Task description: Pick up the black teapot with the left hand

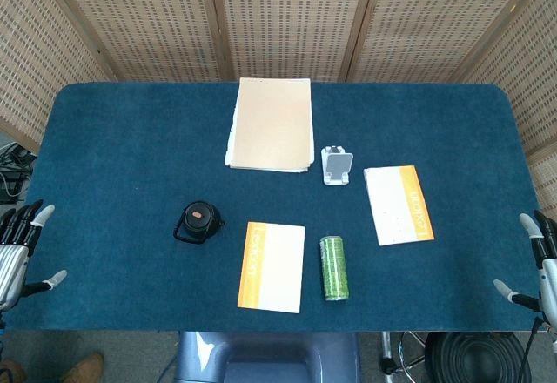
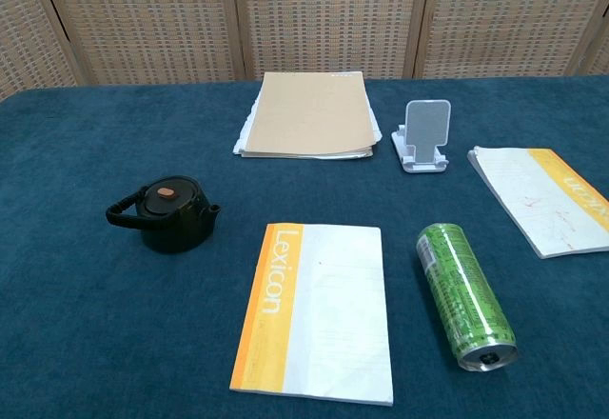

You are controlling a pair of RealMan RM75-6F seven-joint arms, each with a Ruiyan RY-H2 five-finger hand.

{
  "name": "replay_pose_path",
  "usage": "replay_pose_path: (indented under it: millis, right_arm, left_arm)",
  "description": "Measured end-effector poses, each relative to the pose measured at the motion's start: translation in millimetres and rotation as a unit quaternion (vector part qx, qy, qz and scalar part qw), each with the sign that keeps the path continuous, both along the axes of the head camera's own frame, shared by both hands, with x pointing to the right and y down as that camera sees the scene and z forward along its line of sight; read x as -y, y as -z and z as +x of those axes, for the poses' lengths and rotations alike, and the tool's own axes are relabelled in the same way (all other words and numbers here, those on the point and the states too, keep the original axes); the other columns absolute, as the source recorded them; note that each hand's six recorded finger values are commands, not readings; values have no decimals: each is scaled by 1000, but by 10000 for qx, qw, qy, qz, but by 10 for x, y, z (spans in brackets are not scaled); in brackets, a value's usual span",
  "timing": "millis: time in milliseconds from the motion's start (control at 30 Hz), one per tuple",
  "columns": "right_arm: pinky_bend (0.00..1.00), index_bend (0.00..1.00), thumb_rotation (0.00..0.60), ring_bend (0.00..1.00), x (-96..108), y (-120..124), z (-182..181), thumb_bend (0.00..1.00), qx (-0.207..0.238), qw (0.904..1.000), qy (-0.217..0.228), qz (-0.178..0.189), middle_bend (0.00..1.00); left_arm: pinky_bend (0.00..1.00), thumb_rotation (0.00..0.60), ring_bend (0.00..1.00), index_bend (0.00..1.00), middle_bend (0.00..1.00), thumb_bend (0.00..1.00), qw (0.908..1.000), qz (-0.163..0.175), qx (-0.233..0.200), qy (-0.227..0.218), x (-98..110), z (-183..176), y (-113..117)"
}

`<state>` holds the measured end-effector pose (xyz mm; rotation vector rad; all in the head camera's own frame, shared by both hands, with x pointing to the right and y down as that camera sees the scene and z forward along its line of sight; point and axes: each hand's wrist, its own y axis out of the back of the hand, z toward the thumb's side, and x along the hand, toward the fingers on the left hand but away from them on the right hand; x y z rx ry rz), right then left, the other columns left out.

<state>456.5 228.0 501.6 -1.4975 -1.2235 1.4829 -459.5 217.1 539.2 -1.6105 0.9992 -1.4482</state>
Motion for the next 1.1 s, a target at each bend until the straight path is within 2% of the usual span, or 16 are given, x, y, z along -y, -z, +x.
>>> replay_pose_path:
  millis: [233,467,500,567,667,867,1100]
  right_arm:
    - [0,0,600,0,-7,-1,-5,0,16,10000,1,-8,0]
    - [0,0,600,0,-2,-7,-6,0,52,10000,-9,-23,0]
    - [0,0,600,0,0,-8,-1,0,51,10000,-19,-26,0]
    - [0,0,600,0,4,-10,14,0,48,10000,-49,-30,0]
    - [0,0,600,0,15,-21,40,0,45,9999,-92,-47,0]
    - [0,0,600,0,30,-50,63,0,52,9999,-125,-92,0]
    - [0,0,600,0,28,-50,62,0,79,9998,-123,-100,0]
  left_arm:
    - [0,600,0,0,0,0,9999,-41,-103,-127,12,50,-30]
    - [0,600,12,0,6,0,9951,-324,-519,-780,248,463,-225]
    - [0,600,39,16,29,0,9939,-368,-579,-868,294,533,-257]
    - [0,600,185,141,157,0,9904,-465,-718,-1086,411,720,-341]
    - [0,600,320,294,281,0,9848,-660,-877,-1350,552,987,-485]
    - [0,600,333,333,307,0,9772,-1076,-898,-1593,715,1379,-734]
    - [0,600,333,360,328,0,9713,-1338,-863,-1767,708,1657,-854]
